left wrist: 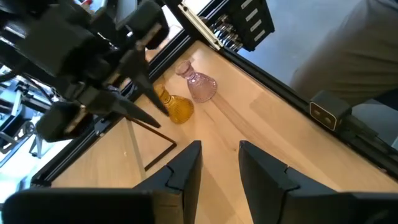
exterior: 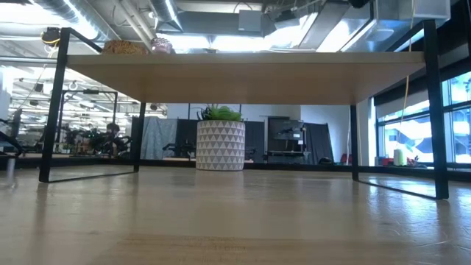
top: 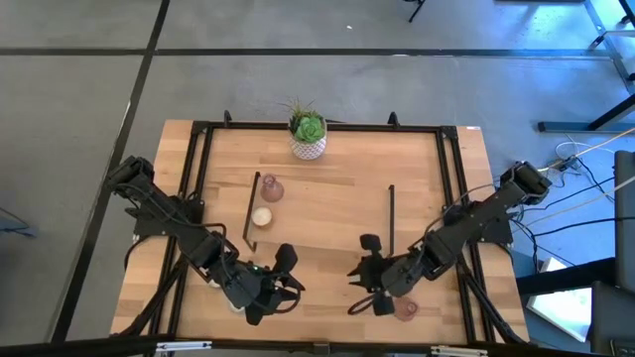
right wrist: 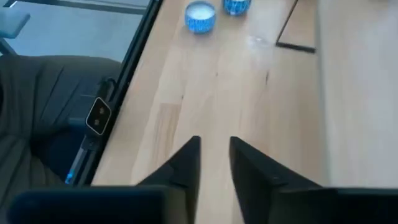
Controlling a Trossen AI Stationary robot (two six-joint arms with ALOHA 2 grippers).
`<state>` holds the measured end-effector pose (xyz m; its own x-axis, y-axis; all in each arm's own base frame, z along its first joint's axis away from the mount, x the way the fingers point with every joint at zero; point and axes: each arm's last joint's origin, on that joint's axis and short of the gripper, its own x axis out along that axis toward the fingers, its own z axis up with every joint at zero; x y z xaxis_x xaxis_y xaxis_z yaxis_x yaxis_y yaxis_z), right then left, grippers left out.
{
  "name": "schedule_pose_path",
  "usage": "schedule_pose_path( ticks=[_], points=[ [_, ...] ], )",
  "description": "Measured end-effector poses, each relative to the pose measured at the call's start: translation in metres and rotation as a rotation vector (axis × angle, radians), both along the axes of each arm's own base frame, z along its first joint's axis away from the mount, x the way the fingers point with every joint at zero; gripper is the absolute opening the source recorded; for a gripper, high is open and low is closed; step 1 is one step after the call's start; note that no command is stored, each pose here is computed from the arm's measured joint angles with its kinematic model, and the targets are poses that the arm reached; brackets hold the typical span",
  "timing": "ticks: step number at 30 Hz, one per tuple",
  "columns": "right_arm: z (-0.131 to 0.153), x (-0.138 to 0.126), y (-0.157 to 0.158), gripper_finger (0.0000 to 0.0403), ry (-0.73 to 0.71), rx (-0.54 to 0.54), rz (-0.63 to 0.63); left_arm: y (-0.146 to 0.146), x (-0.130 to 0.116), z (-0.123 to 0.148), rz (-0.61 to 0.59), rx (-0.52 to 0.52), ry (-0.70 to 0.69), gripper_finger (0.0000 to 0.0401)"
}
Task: Pick & Place candle stick holders
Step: Adjust the shelf
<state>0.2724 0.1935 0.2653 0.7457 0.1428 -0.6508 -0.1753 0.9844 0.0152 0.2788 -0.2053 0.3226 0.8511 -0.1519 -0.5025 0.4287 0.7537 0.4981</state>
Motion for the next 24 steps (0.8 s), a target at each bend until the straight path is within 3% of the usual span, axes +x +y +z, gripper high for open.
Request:
schedule_pose_path(
  ticks=[3,7,9,14,18,24],
  points=[
    [-0.012,0.003,0.003,0.0125,0.056,0.035,-0.045,0.0,0.0,0.0,0.003,-0.006,0.001,0.0102],
    [-0.025,-0.008,0.002,0.0166,0.285,0.188,-0.189,0.0,0.0,0.0,0.01,-0.011,0.001,0.0102],
    [-0.028,-0.017,-0.003,0.018,0.429,0.264,-0.308,0.0,0.0,0.0,0.01,-0.012,0.001,0.0102],
    [-0.031,-0.045,-0.007,0.019,0.68,0.301,-0.502,0.0,0.0,0.0,0.011,-0.012,0.0,0.0102],
    [-0.026,-0.05,-0.004,0.0187,0.648,0.315,-0.524,0.0,0.0,0.0,0.011,-0.011,0.0,0.0102],
    [-0.02,-0.043,-0.002,0.0186,0.538,0.331,-0.451,0.0,0.0,0.0,0.009,-0.007,-0.002,0.0102]
  ],
)
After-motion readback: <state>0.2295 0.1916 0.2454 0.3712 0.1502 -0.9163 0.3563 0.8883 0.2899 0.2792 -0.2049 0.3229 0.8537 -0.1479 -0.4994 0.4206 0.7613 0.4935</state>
